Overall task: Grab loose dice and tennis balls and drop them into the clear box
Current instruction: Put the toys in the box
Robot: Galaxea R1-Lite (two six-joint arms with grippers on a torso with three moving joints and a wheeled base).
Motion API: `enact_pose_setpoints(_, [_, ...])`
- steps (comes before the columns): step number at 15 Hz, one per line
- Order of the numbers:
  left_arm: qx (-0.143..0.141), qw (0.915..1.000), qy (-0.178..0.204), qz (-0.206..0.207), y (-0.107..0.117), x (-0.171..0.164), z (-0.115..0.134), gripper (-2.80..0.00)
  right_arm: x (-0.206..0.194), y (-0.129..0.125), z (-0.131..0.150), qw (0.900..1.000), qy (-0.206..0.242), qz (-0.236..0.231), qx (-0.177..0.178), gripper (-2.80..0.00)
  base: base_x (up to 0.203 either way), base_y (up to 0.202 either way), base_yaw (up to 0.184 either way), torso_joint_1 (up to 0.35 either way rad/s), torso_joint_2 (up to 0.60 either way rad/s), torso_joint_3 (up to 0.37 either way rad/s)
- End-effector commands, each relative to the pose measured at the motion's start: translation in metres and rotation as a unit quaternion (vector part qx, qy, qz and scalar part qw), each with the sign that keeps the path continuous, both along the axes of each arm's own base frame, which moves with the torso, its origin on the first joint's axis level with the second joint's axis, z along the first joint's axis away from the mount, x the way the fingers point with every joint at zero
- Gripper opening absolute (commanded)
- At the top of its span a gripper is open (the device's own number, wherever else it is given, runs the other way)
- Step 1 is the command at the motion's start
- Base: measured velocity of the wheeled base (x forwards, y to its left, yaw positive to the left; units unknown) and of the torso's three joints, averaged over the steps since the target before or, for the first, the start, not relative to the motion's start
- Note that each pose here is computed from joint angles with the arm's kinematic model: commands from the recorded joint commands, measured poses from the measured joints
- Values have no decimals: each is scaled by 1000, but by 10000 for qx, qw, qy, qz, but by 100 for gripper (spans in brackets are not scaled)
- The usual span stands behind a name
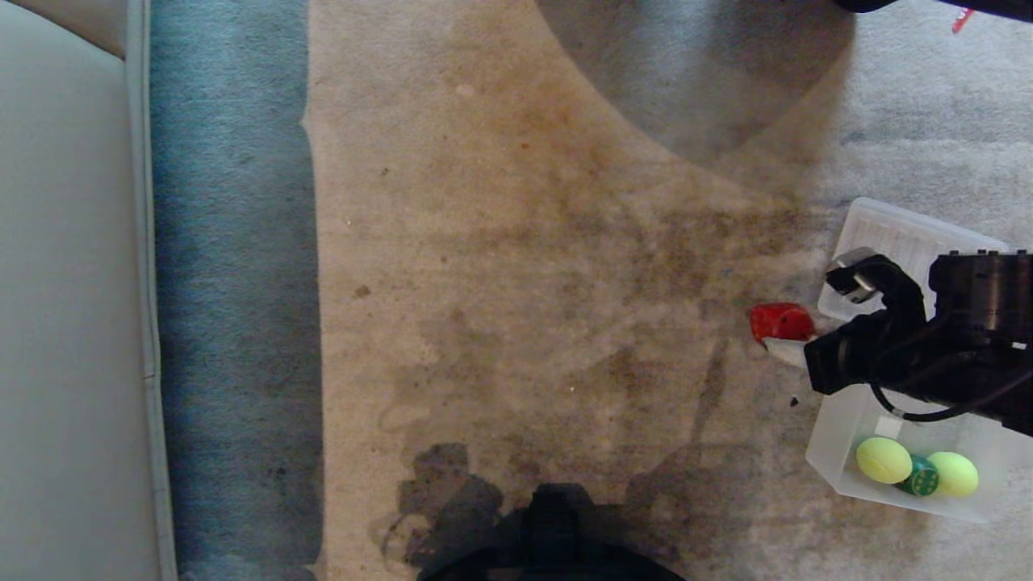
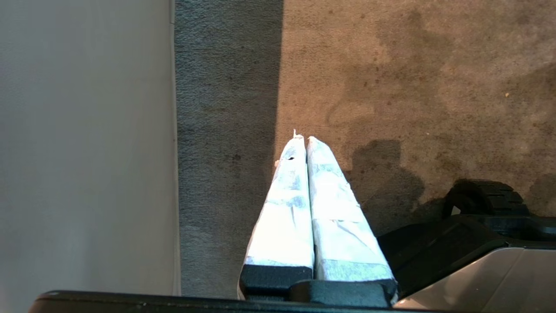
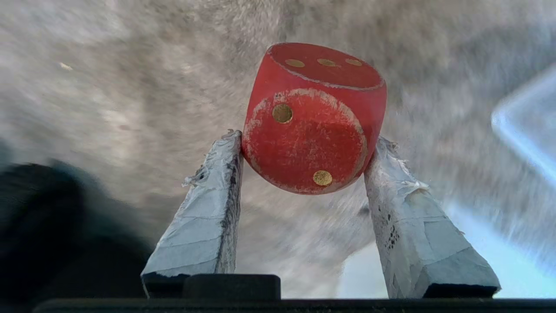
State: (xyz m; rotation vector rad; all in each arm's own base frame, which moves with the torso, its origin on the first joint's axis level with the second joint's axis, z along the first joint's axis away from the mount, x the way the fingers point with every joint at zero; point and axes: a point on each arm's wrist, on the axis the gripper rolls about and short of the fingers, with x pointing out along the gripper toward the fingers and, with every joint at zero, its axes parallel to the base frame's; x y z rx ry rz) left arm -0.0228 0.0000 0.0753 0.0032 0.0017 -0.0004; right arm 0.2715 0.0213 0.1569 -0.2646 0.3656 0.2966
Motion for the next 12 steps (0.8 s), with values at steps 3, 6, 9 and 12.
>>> enact_pose_setpoints(3, [-1,10000,-1,2,0,0,0,-280,-33,-2,21,9994,-9,-126,334,-280,0,0,0,0,0,0])
enact_pose_setpoints(6, [-1,10000,-1,10,0,0,0,-280,-76,-5,38,9975,-11,-248,665,-280,0,0,0,0,0,0])
enact_pose_setpoints(9, [-1,10000,-1,10,0,0,0,-280,-128,-8,36,9955,227,-357,850,-280,0,0,0,0,0,0])
enact_pose_setpoints(12, [-1,10000,-1,10,0,0,0,-280,-188,-13,27,9925,136,-561,1079,-280,0,0,0,0,0,0])
